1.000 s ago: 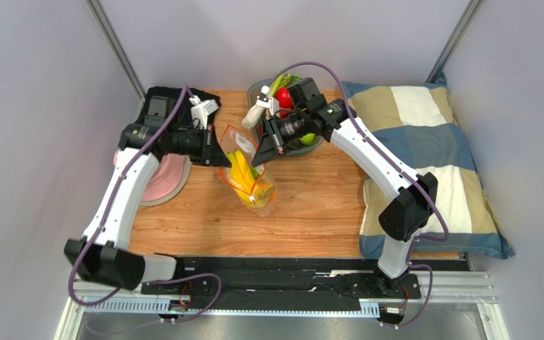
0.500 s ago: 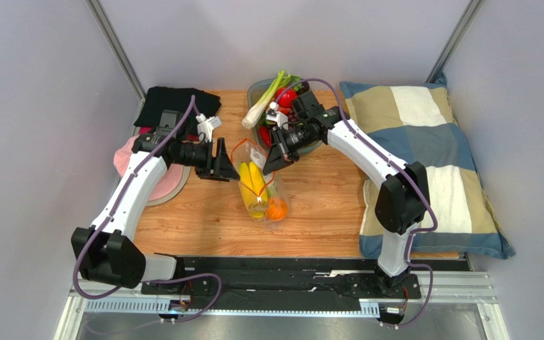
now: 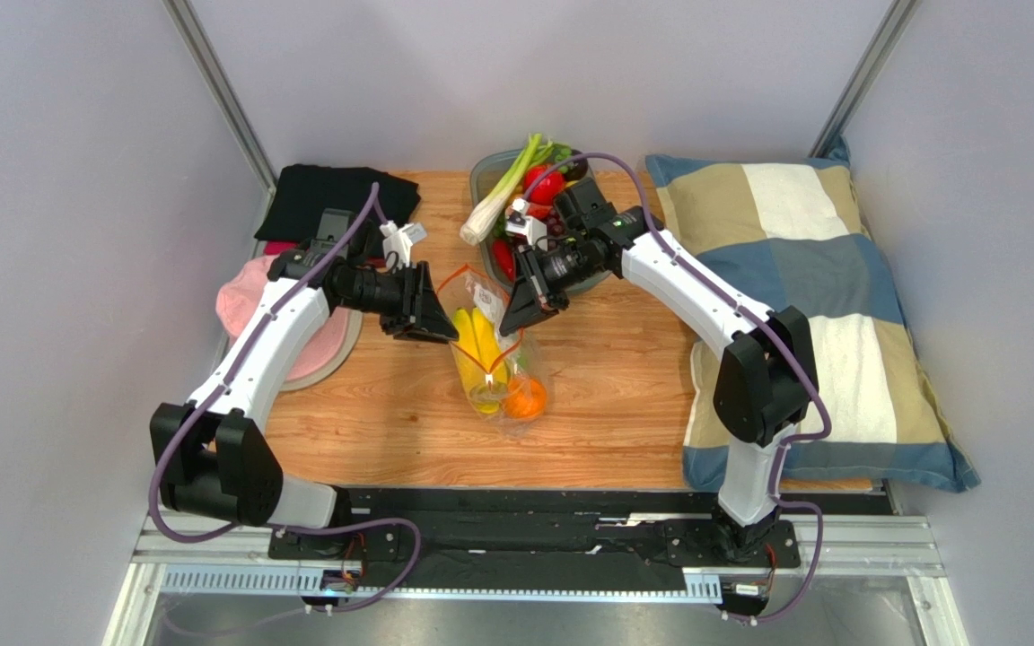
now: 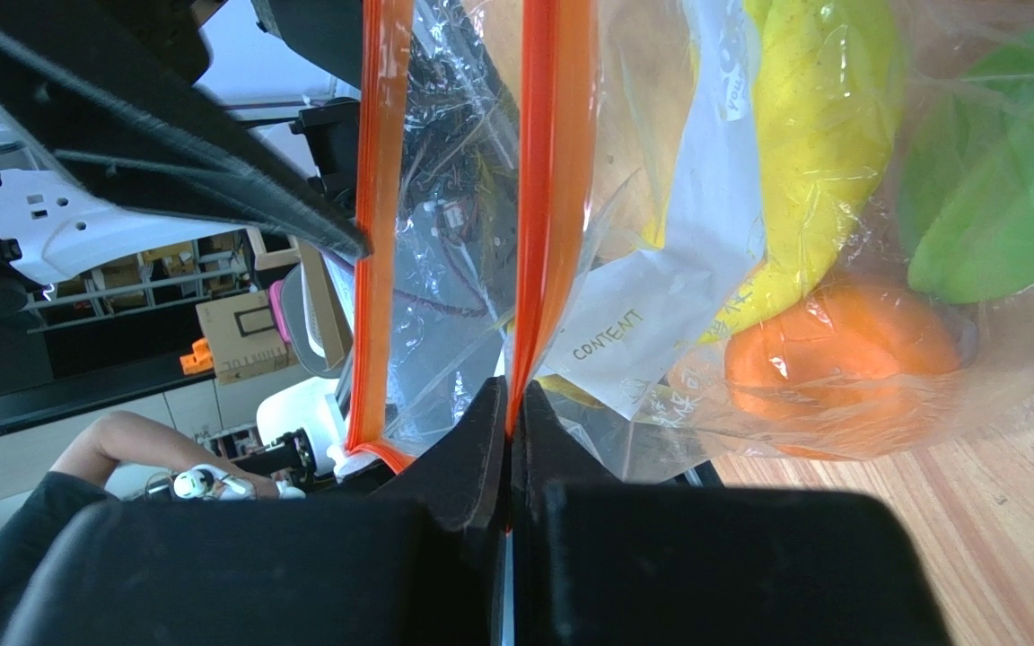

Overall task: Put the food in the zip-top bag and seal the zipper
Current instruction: Adjust the zipper food storage bag at the center of the board, then pick up the fake fruit from the bin.

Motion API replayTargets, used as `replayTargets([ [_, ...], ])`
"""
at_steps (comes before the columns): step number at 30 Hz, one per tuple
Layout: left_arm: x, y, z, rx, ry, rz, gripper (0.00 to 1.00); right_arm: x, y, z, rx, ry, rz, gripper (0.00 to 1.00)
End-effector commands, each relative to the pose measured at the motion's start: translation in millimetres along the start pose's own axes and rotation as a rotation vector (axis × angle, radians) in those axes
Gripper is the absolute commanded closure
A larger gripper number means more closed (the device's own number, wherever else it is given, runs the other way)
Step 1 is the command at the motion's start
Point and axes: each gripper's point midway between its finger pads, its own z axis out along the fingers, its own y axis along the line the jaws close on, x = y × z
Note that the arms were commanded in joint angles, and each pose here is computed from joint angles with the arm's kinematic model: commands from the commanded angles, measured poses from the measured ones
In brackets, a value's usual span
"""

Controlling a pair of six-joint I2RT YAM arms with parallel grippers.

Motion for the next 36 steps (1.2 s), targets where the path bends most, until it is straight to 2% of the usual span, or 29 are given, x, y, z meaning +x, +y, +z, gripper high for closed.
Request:
replayTargets([
  [1,-4,-5,-6,-0.006,0.016,0.066,0.8,-10,32,-16,-0.034,-0.068,-0.125,1.0],
  [3,-4,-24,-22,0.021,0.019,0.168,0.96,-16,38,-20,-0.039,-0.087,-0.149,1.0],
  [4,-4,-33,-29,0.036,0.007,0.199,1.0,-17,40,-20,-0.038,-0.092,-0.152,1.0],
  [6,-4,-52,-47,0.035,-0.05,0.287,1.0,-22,38,-21,-0.021,-0.106,-0.165,1.0],
  [9,5,-58,-57,0.026,-0.05,0.318,1.0,-26,26,-19,0.037,-0.121,-0.17,1.0],
  [13,18,-47,-51,0.022,0.02,0.254,1.0,-41,13,-16,0.086,-0.14,-0.188,1.0],
  [18,0,-34,-45,-0.016,-0.023,0.251,1.0,-60,4,-7,0.103,-0.152,-0.205,0.98],
  [21,-12,-26,-45,-0.013,-0.052,0.188,1.0,-72,0,-7,0.125,-0.171,-0.222,0.85],
  [22,-15,-24,-46,-0.01,-0.068,0.181,1.0,-77,1,-10,0.134,-0.186,-0.231,0.72],
  [24,-19,-21,-48,-0.013,-0.089,0.16,1.0,-83,0,-18,0.143,-0.21,-0.236,0.6],
  [25,-19,-19,-49,-0.014,-0.095,0.16,1.0,-88,0,-23,0.151,-0.227,-0.241,0.48],
  [28,-20,-20,-51,-0.012,-0.113,0.158,1.0,-105,-12,-46,0.187,-0.295,-0.228,0.31],
  [31,-23,-19,-51,-0.015,-0.128,0.159,1.0,-127,-32,-72,0.259,-0.368,-0.244,0.26],
  [36,-26,-20,-52,-0.019,-0.137,0.162,1.0,-157,-81,-107,0.48,-0.453,-0.312,0.25],
])
